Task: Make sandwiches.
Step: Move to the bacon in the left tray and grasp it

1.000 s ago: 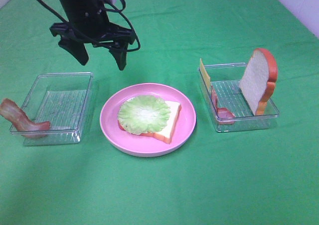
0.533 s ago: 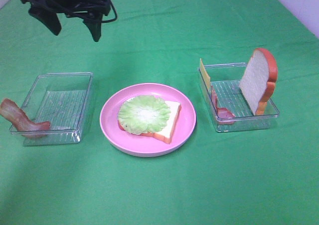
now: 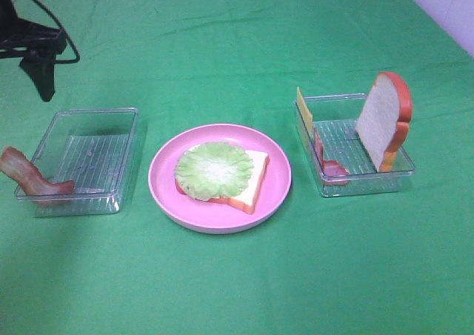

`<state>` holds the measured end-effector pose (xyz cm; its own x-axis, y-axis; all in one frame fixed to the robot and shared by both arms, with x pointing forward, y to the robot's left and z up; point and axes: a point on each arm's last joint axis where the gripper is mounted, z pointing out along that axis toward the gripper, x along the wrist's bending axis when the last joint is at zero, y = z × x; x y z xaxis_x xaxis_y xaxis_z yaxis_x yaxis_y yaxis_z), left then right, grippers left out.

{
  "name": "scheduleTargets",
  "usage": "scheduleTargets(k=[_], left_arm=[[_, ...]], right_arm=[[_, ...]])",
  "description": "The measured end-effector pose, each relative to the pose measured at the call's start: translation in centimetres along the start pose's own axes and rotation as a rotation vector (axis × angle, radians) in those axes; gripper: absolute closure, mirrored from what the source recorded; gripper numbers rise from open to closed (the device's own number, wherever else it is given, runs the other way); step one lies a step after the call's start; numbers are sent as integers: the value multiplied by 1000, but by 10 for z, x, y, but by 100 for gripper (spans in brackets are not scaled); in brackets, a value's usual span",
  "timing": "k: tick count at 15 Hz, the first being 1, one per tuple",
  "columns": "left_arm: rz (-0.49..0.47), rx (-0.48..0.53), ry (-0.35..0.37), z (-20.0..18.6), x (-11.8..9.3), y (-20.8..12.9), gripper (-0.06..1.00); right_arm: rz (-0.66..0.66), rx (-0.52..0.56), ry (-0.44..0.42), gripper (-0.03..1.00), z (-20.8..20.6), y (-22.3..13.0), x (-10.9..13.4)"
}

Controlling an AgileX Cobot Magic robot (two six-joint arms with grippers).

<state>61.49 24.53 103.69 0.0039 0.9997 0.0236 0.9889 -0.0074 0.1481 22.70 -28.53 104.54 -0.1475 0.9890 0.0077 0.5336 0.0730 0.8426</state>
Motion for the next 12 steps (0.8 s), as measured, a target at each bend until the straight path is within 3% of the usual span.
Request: scheduleTargets(k=[5,9,12], left_arm=[[-51,173,25,43,11,-40,12],[-63,136,12,63,10,-45,14],[-75,132,-8,82,6,-40,23]], right_arm=[[0,0,0,22,0,0,0],[0,0,0,22,0,0,0],[0,0,0,22,0,0,0]])
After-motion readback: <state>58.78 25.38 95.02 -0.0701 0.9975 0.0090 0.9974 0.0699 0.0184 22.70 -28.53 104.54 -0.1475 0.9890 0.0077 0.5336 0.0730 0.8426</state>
